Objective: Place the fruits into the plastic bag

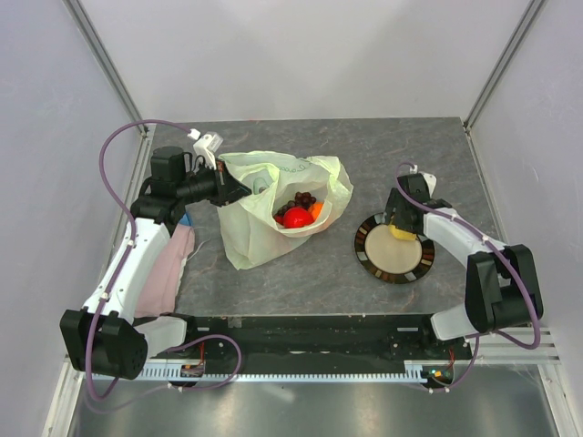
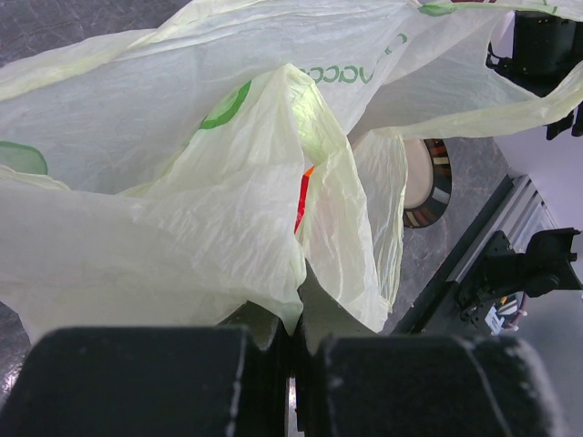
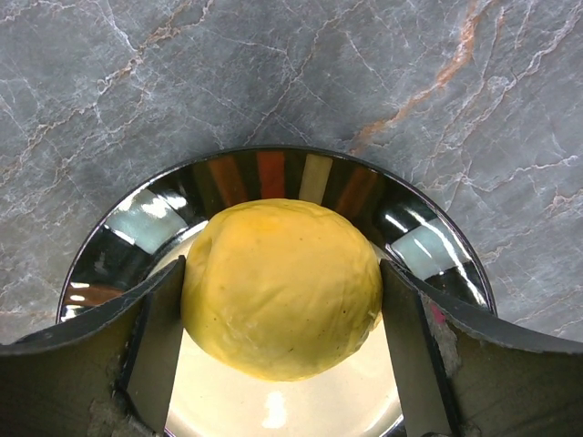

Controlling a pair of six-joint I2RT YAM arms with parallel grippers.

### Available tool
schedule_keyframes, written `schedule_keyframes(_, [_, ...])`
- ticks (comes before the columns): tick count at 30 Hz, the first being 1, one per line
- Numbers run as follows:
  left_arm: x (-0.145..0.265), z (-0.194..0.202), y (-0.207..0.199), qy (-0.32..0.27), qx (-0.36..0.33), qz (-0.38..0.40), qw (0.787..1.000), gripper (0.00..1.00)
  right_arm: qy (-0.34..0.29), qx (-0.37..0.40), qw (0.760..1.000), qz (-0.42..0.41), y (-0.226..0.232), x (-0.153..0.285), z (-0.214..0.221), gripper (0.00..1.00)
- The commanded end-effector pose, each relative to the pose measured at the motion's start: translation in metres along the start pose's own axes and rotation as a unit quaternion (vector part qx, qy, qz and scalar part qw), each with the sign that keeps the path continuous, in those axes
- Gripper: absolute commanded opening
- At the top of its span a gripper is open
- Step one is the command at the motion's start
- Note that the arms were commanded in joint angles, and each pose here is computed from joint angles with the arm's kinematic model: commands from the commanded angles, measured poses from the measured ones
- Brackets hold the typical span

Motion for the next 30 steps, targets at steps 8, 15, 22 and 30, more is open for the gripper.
schedule_keyframes(8, [0.002,-0.007,-0.004,-0.012,0.002,0.008,1.000,0.02,-0.062,-0.024,0.996,-0.054,0.007,0.045,-0.023,0.48])
schedule_keyframes(15, [0.002,-0.008,-0.004,-0.013,0.001,0.008,1.000,0.02,-0.162,-0.005,0.946,-0.282,0.056,0.157,-0.047,0.47])
schedule_keyframes(22, [0.002,-0.008,-0.004,-0.014,0.002,0.007,1.000,0.02,-0.243,-0.008,0.772,-0.587,0.081,0.292,-0.055,0.47])
schedule_keyframes(30, [0.001,-0.007,-0.003,-0.012,0.002,0.005,1.000,0.02,-0.203,0.035,0.722,-0.661,0.108,0.321,-0.036,0.44])
Point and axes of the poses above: each gripper's point midway between its finger pads, its own x axis back along the fingers, its own y axis along the line the jaws close on, z = x × y, the point moved 5 cm from there along x, back along the fingers, and after that the axes turned 15 degrees about -x, right-handed, at the moved point
